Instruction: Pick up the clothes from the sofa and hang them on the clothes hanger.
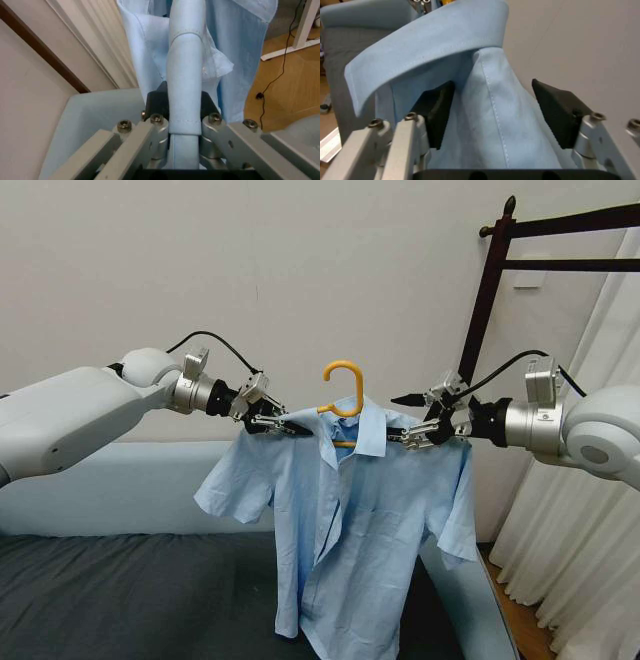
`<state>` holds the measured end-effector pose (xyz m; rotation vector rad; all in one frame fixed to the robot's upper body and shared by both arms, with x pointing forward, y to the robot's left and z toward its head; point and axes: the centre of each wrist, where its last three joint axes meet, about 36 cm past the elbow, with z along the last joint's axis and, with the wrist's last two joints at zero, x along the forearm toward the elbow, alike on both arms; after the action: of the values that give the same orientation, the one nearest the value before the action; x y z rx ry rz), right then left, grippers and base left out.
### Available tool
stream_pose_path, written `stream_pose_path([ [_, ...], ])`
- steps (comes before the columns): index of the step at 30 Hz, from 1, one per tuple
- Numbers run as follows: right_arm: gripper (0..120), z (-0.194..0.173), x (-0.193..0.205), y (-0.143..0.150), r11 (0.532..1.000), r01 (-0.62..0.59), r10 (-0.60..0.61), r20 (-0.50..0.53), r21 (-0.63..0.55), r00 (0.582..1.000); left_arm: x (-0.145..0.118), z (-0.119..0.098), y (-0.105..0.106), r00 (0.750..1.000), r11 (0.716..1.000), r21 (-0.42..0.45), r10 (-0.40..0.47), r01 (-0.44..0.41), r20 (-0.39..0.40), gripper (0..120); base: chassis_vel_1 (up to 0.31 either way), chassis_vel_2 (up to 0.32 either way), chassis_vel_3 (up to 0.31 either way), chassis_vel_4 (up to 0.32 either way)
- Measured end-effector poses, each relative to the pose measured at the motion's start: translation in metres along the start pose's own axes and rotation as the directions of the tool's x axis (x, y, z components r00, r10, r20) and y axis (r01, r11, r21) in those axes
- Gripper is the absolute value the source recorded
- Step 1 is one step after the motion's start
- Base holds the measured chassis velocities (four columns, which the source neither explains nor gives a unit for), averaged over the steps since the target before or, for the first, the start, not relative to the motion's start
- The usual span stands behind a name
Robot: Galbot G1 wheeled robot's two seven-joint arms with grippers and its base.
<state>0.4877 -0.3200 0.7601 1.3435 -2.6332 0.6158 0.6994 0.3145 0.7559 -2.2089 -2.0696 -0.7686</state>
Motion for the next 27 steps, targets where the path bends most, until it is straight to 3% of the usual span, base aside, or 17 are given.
stream_pose_path([
  [14, 11, 0.001, -0.002, 0.002, 1.0, 0.017, -0.017, -0.004, -0.007, 1.0, 0.006, 0.007, -0.004, 1.0, 0.999, -0.023, -0.021, 0.021, 0.019, 5, 0.0, 0.0, 0.0, 0.0],
  [23, 9, 0.004, -0.003, 0.001, 1.0, 0.008, -0.008, 0.01, -0.004, 1.0, 0.007, 0.0, -0.001, 0.997, 0.995, -0.06, -0.072, 0.074, 0.038, 6, 0.0, 0.0, 0.0, 0.0],
  [26, 8, 0.004, -0.002, -0.001, 1.0, -0.005, 0.005, 0.019, -0.013, 1.0, 0.009, -0.005, -0.003, 0.996, 0.993, -0.083, -0.078, 0.081, 0.034, 20, 0.0, 0.0, 0.0, 0.0],
  [27, 8, 0.004, -0.001, -0.003, 0.999, -0.023, 0.024, 0.024, -0.023, 0.999, 0.015, -0.01, -0.003, 0.995, 0.988, -0.116, -0.097, 0.099, 0.02, 33, 0.0, 0.0, 0.0, 0.0],
])
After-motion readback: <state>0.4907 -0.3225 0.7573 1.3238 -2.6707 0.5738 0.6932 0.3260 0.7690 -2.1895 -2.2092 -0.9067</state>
